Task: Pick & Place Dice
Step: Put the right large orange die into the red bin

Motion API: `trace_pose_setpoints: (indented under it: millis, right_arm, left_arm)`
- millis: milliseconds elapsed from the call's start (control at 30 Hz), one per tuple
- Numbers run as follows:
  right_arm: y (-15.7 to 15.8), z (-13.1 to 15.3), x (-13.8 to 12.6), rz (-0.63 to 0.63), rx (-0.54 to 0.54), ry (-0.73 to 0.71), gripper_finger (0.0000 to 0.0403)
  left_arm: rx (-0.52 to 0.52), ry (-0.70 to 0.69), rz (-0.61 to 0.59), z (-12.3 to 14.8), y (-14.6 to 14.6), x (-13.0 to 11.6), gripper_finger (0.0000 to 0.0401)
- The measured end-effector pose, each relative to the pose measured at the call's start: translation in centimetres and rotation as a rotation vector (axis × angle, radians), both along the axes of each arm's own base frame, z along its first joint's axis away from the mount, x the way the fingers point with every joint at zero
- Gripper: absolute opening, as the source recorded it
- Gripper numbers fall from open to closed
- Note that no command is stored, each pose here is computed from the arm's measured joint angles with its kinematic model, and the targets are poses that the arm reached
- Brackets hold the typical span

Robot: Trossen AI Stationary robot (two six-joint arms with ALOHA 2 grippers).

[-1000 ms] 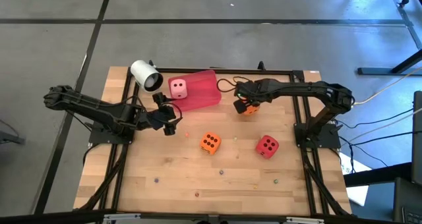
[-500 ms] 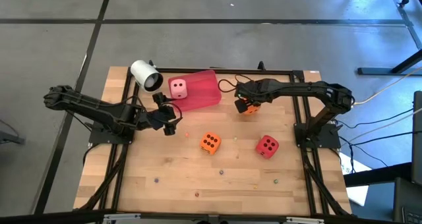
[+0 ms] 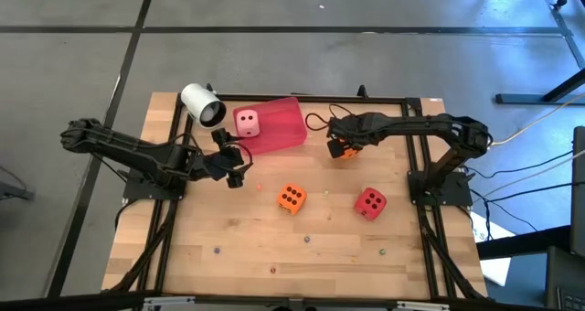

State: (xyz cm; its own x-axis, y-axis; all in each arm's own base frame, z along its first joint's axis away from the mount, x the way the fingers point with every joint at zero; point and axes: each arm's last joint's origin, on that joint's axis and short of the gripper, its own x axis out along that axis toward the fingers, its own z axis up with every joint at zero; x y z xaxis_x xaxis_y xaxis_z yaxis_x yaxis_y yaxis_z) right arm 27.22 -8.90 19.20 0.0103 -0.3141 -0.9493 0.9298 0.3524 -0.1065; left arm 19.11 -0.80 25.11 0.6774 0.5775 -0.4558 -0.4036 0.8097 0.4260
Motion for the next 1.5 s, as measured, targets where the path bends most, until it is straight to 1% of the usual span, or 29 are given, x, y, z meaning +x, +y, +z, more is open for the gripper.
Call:
trace_pose_setpoints:
  millis: [267,400,500,567,733,900,1067,1133,1233,1333,1433,1500]
  right_arm:
    - [-0.1,-0.1,0.2,0.025,-0.01,-0.009,0.04]
    - [-0.3,-0.6,0.5,0.058,-0.067,0.022,0.04]
    - [-0.4,-0.9,0.6,0.077,-0.076,0.041,0.0399]
    - [-0.4,-1.0,0.7,0.079,-0.084,0.046,0.0393]
    - [-0.5,-1.0,0.8,0.109,-0.087,0.045,0.0363]
    - [-0.3,-1.0,1.0,0.179,-0.097,0.052,0.0354]
    - [0.5,-0.9,1.4,0.302,-0.088,0.069,0.0352]
    - [0.8,-0.5,1.6,0.339,-0.038,0.047,0.0352]
    - [1.4,0.5,2.4,0.404,0.006,-0.001,0.0352]
    - [1.9,2.4,3.3,0.438,-0.009,-0.062,0.0351]
    - [2.3,4.6,4.2,0.5,-0.008,-0.097,0.0351]
    - [2.7,6.3,4.9,0.533,-0.002,-0.155,0.0351]
  left_arm:
    - [0.0,0.0,0.0,0.0,0.0,0.0,0.04]
    - [0.0,0.0,0.0,0.0,0.0,0.0,0.04]
    - [0.0,0.0,0.0,0.0,0.0,0.0,0.04]
    - [0.0,0.0,0.0,0.0,0.0,0.0,0.04]
    - [0.0,0.0,0.0,0.0,0.0,0.0,0.04]
    - [0.0,0.0,0.0,0.0,0.0,0.0,0.04]
    - [0.0,0.0,0.0,0.0,0.0,0.0,0.04]
    - [0.0,0.0,0.0,0.0,0.0,0.0,0.04]
    - [0.0,0.0,0.0,0.0,0.0,0.0,0.04]
    - [0.0,0.0,0.0,0.0,0.0,0.0,0.04]
    - [0.0,0.0,0.0,0.0,0.0,0.0,0.04]
    - [0.0,0.0,0.0,0.0,0.0,0.0,0.04]
